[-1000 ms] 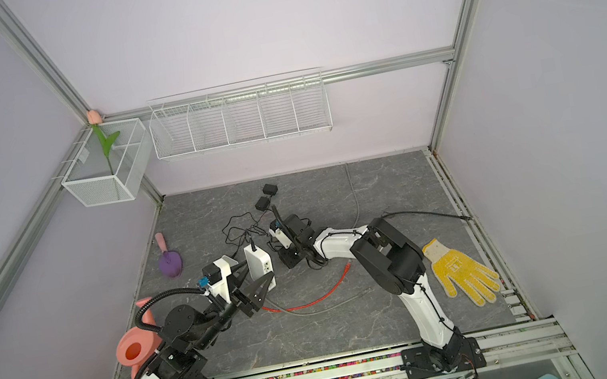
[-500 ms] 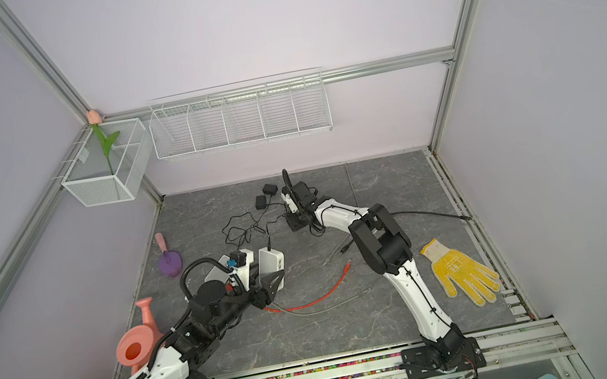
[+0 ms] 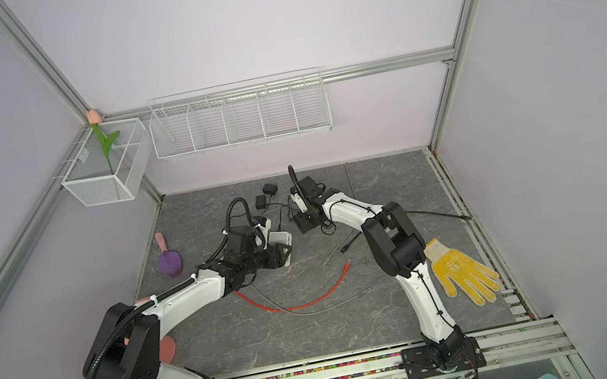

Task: Insert the plug into the switch port
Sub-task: 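Lower the router onto the table with the left gripper while right gripper moves back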

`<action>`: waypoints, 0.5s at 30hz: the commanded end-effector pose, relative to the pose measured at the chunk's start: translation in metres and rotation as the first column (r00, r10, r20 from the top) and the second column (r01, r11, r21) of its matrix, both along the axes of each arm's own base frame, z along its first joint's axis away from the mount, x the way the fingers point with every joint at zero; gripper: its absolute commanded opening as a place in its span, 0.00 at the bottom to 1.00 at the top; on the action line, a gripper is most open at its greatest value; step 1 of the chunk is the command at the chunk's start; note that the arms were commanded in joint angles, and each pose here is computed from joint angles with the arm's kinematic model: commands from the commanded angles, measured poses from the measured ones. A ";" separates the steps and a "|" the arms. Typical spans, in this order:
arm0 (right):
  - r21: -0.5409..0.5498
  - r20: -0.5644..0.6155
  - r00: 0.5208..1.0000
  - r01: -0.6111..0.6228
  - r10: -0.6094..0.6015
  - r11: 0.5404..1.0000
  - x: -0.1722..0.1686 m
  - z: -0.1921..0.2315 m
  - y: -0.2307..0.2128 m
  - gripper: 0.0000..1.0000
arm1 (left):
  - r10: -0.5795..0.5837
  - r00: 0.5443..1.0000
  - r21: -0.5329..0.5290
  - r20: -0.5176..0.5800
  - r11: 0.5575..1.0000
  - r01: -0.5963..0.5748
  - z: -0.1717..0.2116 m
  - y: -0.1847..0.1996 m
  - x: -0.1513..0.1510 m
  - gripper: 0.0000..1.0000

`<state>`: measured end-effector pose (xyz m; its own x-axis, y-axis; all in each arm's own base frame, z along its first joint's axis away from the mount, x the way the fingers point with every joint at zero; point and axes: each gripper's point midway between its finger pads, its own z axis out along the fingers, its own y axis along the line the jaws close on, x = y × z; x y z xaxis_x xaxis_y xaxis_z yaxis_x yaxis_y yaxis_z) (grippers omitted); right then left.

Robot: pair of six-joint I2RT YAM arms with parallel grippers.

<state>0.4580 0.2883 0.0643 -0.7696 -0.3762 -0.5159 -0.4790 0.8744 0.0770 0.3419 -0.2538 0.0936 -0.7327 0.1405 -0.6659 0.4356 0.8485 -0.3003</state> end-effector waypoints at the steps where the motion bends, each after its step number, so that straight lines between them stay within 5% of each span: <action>1: -0.032 0.051 0.998 0.048 -0.046 0.998 -0.005 0.034 -0.037 0.68 | 0.002 0.998 0.054 -0.059 0.999 0.001 -0.011 -0.001 0.006 0.00; 9: 0.087 0.101 0.992 -0.084 0.075 0.993 -0.053 0.063 -0.040 0.66 | 0.026 0.990 0.143 -0.136 0.990 -0.006 -0.040 -0.001 0.016 0.00; 12: 0.239 0.236 0.935 -0.318 0.263 0.917 -0.090 0.081 -0.016 0.64 | 0.067 0.986 0.157 -0.150 0.987 -0.043 -0.042 0.004 0.017 0.00; 15: 0.277 0.301 0.904 -0.389 0.305 0.879 -0.108 0.091 -0.014 0.65 | 0.111 0.980 0.184 -0.168 0.980 -0.080 -0.049 0.011 0.016 0.07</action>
<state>0.3583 0.2495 0.1222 -0.6232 -0.3895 -0.6781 -0.6526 0.7368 0.1765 0.3497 -0.2477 0.0410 -0.8442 0.2014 -0.4968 0.3510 0.9081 -0.2284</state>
